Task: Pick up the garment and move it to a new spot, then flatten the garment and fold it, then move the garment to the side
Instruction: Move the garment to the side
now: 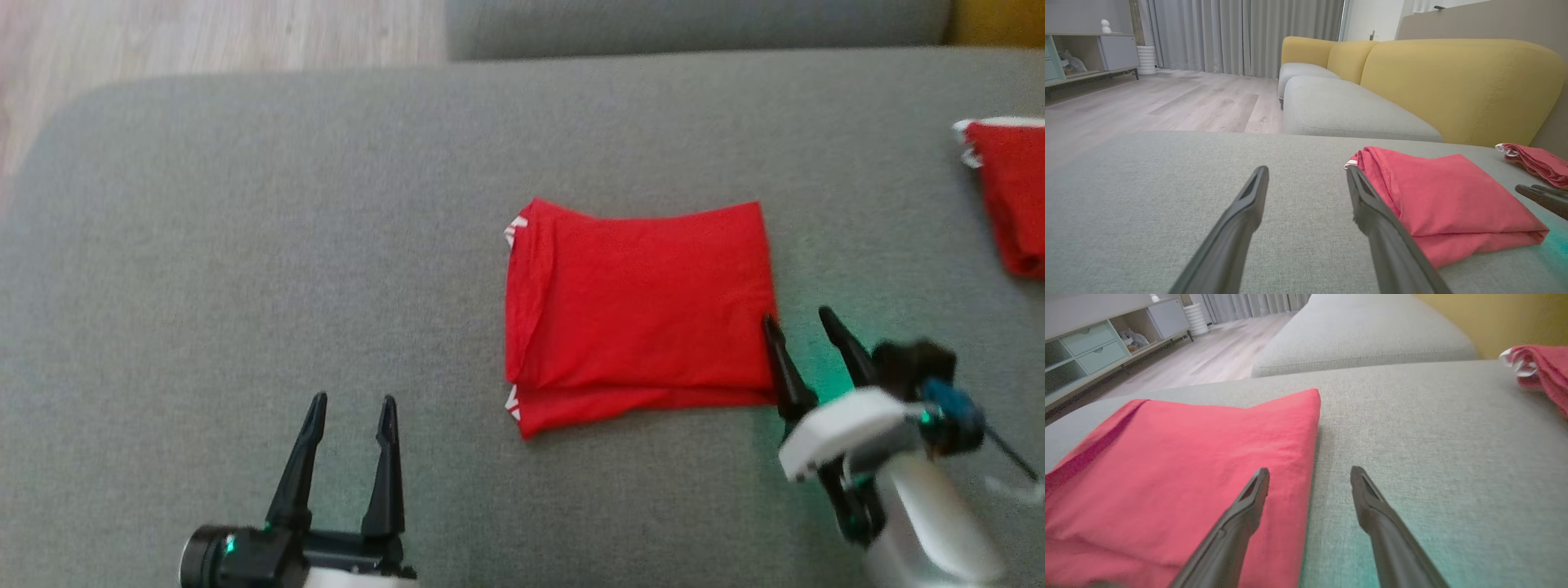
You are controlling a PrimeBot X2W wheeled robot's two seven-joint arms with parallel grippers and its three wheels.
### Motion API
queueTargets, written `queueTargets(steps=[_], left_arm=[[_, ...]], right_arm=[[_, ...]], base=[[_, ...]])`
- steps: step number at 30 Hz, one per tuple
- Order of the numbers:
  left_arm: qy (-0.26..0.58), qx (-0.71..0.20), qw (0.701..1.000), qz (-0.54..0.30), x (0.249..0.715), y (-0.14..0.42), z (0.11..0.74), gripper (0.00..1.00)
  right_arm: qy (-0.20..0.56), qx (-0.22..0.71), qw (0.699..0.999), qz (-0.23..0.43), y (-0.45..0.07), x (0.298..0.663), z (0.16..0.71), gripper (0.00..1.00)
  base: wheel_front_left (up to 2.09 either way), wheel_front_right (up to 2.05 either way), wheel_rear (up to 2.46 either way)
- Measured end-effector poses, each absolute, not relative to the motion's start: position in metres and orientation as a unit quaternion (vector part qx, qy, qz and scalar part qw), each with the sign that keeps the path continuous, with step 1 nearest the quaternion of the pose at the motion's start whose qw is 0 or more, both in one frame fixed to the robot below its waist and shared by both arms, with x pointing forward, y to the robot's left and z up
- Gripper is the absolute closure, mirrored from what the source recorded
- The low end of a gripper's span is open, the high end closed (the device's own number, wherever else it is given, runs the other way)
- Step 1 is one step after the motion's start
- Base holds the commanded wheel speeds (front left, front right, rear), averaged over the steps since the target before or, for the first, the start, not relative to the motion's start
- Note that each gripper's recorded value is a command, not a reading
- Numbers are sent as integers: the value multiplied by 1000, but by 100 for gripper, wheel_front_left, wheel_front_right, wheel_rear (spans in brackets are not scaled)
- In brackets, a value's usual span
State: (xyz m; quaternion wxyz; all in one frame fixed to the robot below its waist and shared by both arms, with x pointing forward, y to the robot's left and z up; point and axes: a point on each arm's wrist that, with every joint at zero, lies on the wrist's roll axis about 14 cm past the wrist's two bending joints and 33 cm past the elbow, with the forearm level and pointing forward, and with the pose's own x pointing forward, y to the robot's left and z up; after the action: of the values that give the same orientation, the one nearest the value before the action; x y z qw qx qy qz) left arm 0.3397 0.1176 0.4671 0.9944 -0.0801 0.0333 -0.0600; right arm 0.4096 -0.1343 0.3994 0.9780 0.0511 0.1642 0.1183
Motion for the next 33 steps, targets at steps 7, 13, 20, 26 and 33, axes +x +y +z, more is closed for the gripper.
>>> queueTargets(steps=[7, 13, 20, 26, 33], left_arm=[[49, -78, 994, -57, 352, 117, 456, 0], [62, -78, 994, -52, 358, 117, 447, 0], [64, -82, 992, -73, 376, 102, 442, 0], [71, -88, 989, -97, 397, 87, 432, 0], [79, -89, 985, -123, 420, 70, 416, 0]], right_arm=[[241, 53, 959, 138, -124, 425, 367, 100], [222, 48, 964, 137, -133, 441, 370, 100], [172, -41, 980, 90, -213, 474, 402, 100], [118, -115, 986, 31, -286, 504, 448, 100], [107, -162, 980, -28, -346, 519, 476, 100]], base=[[0, 0, 0], [0, 0, 0], [0, 0, 0], [0, 0, 0], [0, 0, 0]])
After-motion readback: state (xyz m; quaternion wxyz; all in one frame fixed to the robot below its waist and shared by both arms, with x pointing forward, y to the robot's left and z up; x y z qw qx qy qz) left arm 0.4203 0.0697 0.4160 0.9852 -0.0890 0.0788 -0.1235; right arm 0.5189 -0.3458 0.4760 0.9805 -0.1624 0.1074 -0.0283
